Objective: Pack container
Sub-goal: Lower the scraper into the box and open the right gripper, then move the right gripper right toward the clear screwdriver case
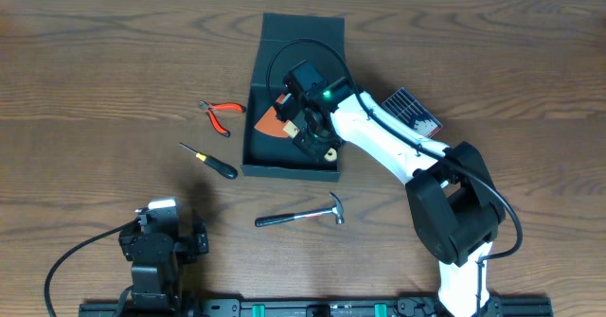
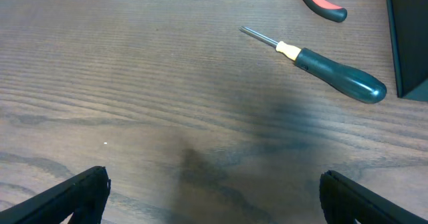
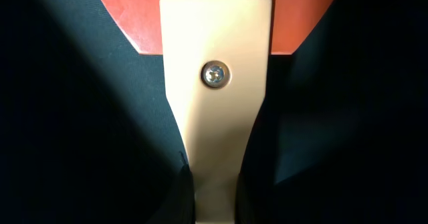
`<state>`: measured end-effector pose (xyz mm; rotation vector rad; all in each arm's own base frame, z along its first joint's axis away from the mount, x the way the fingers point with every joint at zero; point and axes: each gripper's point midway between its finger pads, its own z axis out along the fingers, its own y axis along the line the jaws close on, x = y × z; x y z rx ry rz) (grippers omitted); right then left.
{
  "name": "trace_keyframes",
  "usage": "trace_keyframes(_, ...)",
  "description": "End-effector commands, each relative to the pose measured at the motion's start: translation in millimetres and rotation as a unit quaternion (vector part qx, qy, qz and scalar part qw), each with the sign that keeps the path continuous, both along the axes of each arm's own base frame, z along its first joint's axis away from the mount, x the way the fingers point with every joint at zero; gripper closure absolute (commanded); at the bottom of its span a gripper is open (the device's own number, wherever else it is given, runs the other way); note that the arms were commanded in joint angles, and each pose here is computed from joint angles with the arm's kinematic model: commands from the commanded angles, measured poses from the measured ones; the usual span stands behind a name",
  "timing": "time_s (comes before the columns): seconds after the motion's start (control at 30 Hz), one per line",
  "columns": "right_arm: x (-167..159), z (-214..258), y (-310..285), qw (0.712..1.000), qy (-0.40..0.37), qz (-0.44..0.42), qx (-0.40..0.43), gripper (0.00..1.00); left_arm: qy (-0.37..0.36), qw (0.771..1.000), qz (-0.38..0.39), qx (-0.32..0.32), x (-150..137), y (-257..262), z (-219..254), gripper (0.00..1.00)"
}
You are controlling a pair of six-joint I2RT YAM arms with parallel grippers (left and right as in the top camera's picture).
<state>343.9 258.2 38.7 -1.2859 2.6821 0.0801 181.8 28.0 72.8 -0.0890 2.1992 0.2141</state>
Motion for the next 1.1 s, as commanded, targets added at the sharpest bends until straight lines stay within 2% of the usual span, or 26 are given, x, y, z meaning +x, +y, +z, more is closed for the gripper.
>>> trace_keyframes(0.0, 4, -1, -6, 1.000, -0.010, -0.013, -0.015, 0.99, 0.006, 1.000, 0.004, 0.008, -1, 3, -5, 0.01)
trace_keyframes(0.07, 4, -1, -7, 1.000, -0.010, -0.013, -0.016, 0.98, 0.006, 1.000, 0.004, 0.008, -1, 3, -5, 0.01)
trace_keyframes(0.13, 5, -1, -7, 1.000, -0.011, -0.013, -0.017, 0.79, 0.006, 1.000, 0.004, 0.008, -1, 3, -5, 0.01)
trace_keyframes(0.17, 5, -1, -7, 1.000, -0.011, -0.013, -0.017, 0.61, 0.006, 1.000, 0.004, 0.008, -1, 3, -5, 0.02)
trace_keyframes(0.23, 5, -1, -7, 1.000, -0.011, -0.013, -0.017, 0.18, 0.006, 1.000, 0.004, 0.008, -1, 3, -5, 0.01)
trace_keyframes(0.27, 5, -1, -7, 1.000, -0.011, -0.013, -0.017, 0.04, 0.006, 1.000, 0.004, 0.008, -1, 3, -5, 0.01)
trace_keyframes(0.3, 5, -1, -7, 1.000, -0.012, -0.013, -0.017, 0.01, 0.006, 1.000, 0.004, 0.008, -1, 3, -5, 0.02)
trace_keyframes(0.5, 7, 8, -4, 1.000, -0.022, -0.012, -0.008, 0.01, 0.006, 1.000, 0.004, 0.008, -1, 3, -5, 0.01)
trace_keyframes(0.63, 10, 31, 6, 0.999, -0.042, -0.008, 0.025, 0.01, 0.006, 1.000, 0.004, 0.008, -1, 3, -5, 0.01)
trace_keyframes(0.77, 15, 80, 19, 0.994, -0.078, -0.003, 0.077, 0.01, 0.006, 1.000, 0.004, 0.008, -1, 3, -5, 0.01)
trace_keyframes(0.87, 22, 132, 18, 0.985, -0.133, -0.006, 0.107, 0.01, 0.006, 1.000, 0.004, 0.008, -1, 3, -5, 0.01)
trace_keyframes(0.97, 30, 173, -8, 0.976, -0.198, -0.034, 0.085, 0.01, 0.006, 1.000, 0.004, 0.008, -1, 3, -5, 0.01)
trace_keyframes(1.07, 39, 207, -71, 0.959, -0.267, -0.098, 0.002, 0.01, 0.006, 1.000, 0.004, 0.008, -1, 3, -5, 0.01)
